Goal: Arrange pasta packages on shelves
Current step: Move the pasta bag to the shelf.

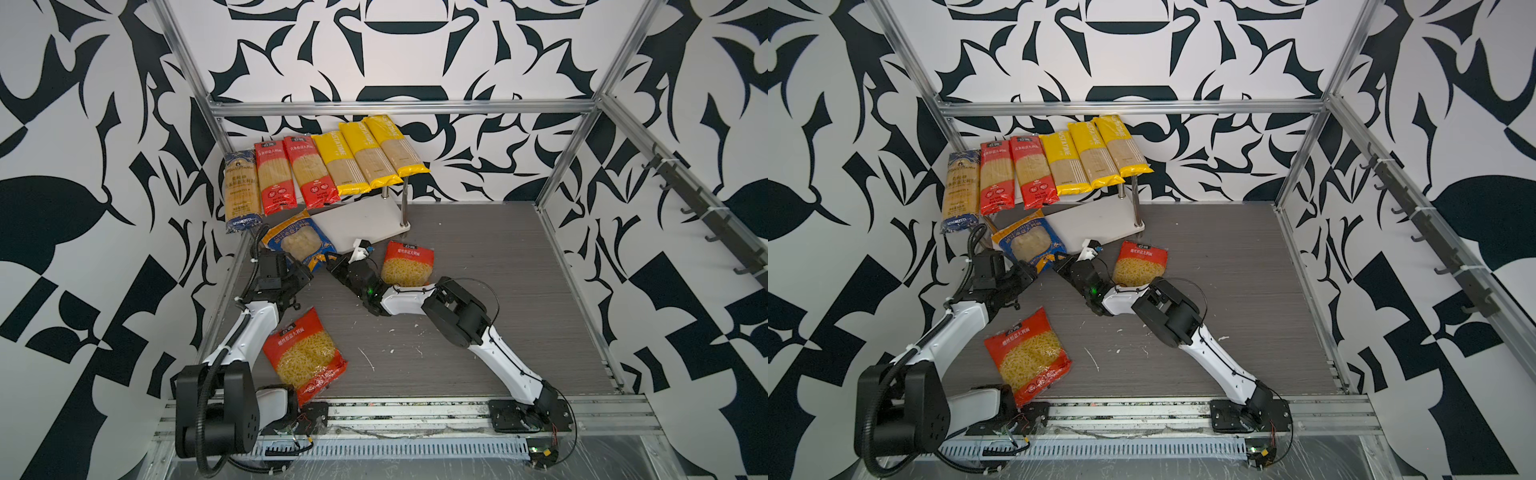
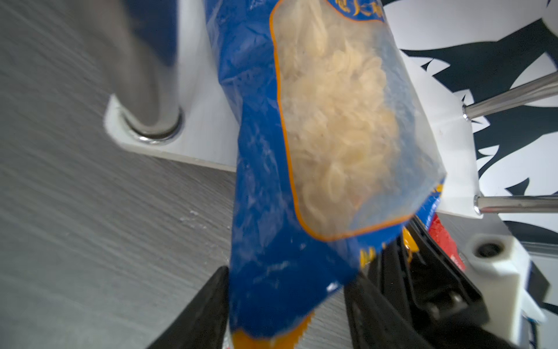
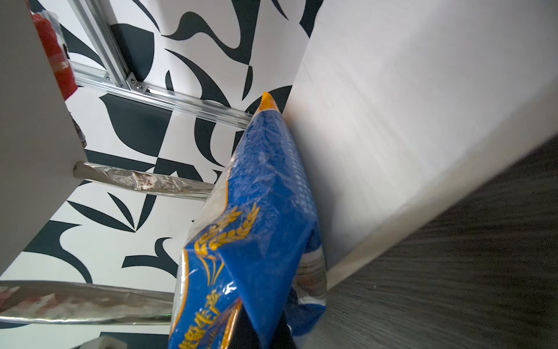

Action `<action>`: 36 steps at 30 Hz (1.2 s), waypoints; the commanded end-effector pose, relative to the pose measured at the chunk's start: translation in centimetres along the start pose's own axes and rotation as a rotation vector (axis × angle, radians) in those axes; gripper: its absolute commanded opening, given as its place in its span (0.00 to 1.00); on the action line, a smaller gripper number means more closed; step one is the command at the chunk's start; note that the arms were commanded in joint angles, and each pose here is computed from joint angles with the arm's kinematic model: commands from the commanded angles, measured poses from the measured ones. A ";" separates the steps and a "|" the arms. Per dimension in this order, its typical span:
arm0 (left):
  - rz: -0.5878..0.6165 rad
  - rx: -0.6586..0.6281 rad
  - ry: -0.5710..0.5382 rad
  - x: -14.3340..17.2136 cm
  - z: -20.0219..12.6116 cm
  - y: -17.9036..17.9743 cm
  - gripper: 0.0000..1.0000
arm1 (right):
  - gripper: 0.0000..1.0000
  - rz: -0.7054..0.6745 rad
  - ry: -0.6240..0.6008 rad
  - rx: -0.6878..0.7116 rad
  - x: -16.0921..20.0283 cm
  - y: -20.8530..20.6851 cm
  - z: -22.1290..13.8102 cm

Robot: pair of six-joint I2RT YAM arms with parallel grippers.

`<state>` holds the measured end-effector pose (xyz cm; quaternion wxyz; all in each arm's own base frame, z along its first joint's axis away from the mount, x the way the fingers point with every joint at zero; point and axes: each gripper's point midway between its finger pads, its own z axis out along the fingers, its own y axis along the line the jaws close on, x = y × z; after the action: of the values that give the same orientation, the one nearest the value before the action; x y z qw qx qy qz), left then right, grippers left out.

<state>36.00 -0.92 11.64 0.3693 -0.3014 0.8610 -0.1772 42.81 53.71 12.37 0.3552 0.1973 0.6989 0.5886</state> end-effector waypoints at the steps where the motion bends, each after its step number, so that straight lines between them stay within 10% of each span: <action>1: -0.033 0.050 -0.012 -0.4 1.3 -0.7 0.59 | 0.00 0.024 -0.098 -0.113 -3.3 5.5 -1.4; 13: 0.011 0.112 -0.014 -2.0 2.8 -3.4 0.55 | 0.00 0.057 -0.099 -0.110 -3.2 5.0 -3.2; 36: 0.098 -0.027 -0.125 -4.5 -4.7 -2.1 0.67 | 0.00 0.038 0.169 -0.077 2.4 3.1 2.5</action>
<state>36.21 0.53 17.23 0.4233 -0.2740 0.8530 -0.1344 43.89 56.18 12.66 0.3079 0.1646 0.7040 0.6185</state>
